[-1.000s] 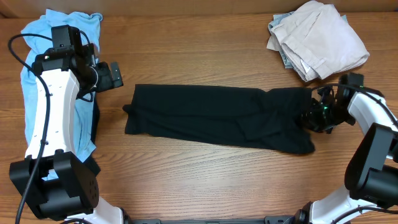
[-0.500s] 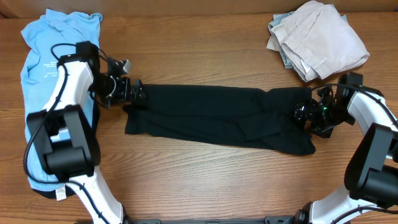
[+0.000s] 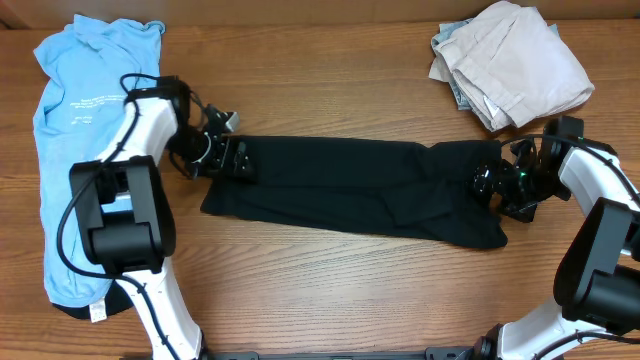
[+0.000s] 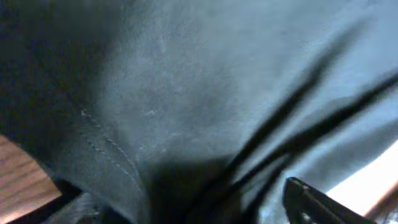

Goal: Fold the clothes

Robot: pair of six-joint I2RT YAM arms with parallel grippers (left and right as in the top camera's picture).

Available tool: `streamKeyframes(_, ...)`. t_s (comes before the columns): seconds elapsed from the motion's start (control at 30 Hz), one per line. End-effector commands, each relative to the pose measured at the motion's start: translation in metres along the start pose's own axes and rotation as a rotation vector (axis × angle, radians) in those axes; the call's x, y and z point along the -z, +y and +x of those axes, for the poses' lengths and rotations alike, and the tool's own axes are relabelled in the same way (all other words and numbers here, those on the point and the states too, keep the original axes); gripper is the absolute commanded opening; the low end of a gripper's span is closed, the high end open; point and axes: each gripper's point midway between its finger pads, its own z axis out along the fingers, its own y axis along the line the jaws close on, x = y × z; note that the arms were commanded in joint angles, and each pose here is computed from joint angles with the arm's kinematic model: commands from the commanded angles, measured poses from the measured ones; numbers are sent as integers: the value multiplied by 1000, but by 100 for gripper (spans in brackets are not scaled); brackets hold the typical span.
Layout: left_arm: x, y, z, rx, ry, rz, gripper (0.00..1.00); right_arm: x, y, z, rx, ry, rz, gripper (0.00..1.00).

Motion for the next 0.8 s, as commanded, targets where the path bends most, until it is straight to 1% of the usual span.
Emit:
streamKeyframes(0.0,-11,29,14,139,87,-250,84,4,2,-8,13,-22,2,92)
streamKeyframes(0.1,-7,44,16,258,82,-400,80,4,2,-8,12,-21,2,92)
streamKeyframes(0.17,-3,51,17,345,64,-459,77,4,2,-8,12,-21,2,91)
streamKeyframes(0.3,-3,53,13,428,23,-477,65,4,2,-8,12,-21,2,91)
streamKeyframes(0.4,-6,52,8,475,-10,-476,57,4,2,-8,12,-21,2,88)
streamKeyframes(0.53,-19,44,6,478,-24,-455,44,4,2,-8,12,-21,2,86)
streamKeyframes(0.57,-24,40,6,470,-21,-440,36,4,2,-8,12,-20,2,85)
streamKeyframes(0.63,-30,33,8,456,-9,-430,14,4,2,-7,10,-17,2,85)
streamKeyframes(0.67,-31,31,9,451,-3,-432,6,4,2,-7,10,-15,1,84)
streamKeyframes(0.7,-32,30,10,449,3,-434,4,4,2,-6,9,-13,-1,83)
streamKeyframes(0.77,-28,31,12,453,14,-443,4,3,2,-6,5,-10,0,82)
